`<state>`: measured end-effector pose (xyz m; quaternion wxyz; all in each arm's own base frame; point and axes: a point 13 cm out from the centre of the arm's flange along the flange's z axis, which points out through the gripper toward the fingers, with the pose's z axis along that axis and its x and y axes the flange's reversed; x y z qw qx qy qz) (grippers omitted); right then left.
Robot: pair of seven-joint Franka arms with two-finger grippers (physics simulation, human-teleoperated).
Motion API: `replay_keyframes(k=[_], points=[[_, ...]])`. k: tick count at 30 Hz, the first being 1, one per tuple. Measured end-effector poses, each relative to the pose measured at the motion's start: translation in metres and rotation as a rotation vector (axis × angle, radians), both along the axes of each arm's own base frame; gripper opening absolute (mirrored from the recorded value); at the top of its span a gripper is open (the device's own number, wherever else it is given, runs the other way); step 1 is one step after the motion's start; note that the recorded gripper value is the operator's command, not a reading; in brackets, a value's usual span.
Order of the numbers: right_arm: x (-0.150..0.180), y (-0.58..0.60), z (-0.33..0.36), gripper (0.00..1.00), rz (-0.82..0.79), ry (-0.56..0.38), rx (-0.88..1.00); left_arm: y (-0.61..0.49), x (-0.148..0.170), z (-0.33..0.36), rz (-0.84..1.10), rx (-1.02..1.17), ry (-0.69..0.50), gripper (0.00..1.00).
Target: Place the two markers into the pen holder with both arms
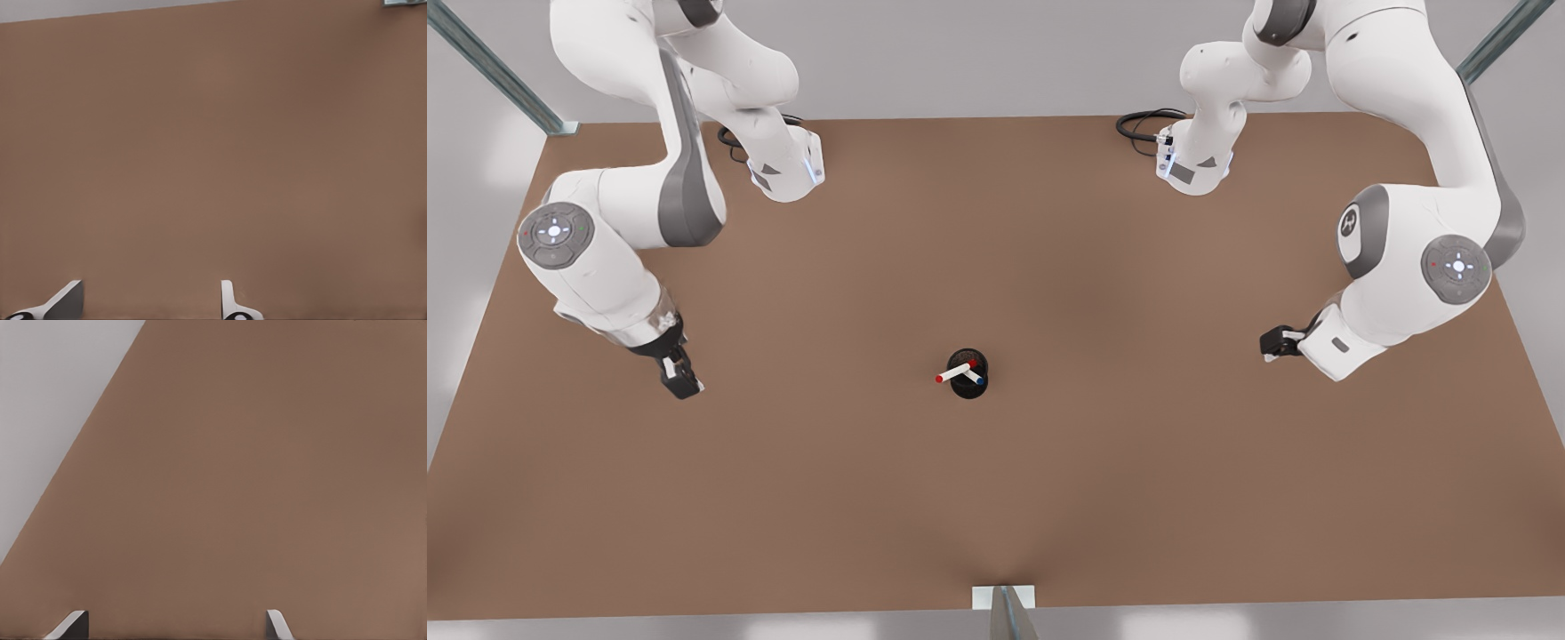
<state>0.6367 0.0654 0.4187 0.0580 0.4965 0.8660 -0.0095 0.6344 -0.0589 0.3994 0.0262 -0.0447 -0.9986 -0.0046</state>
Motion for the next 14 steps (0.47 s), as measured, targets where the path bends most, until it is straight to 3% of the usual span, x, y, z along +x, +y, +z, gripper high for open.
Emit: replay_keyframes(k=[5,14], points=[[0.001,0.027,0.003,1.00,0.300,0.021,0.001,0.001,-0.001,-0.004,0.001,0.003,0.014,1.00],[0.003,0.016,0.003,1.00,0.610,0.047,-0.018,0.001,-0.001,-0.005,0.001,0.005,0.019,1.00]])
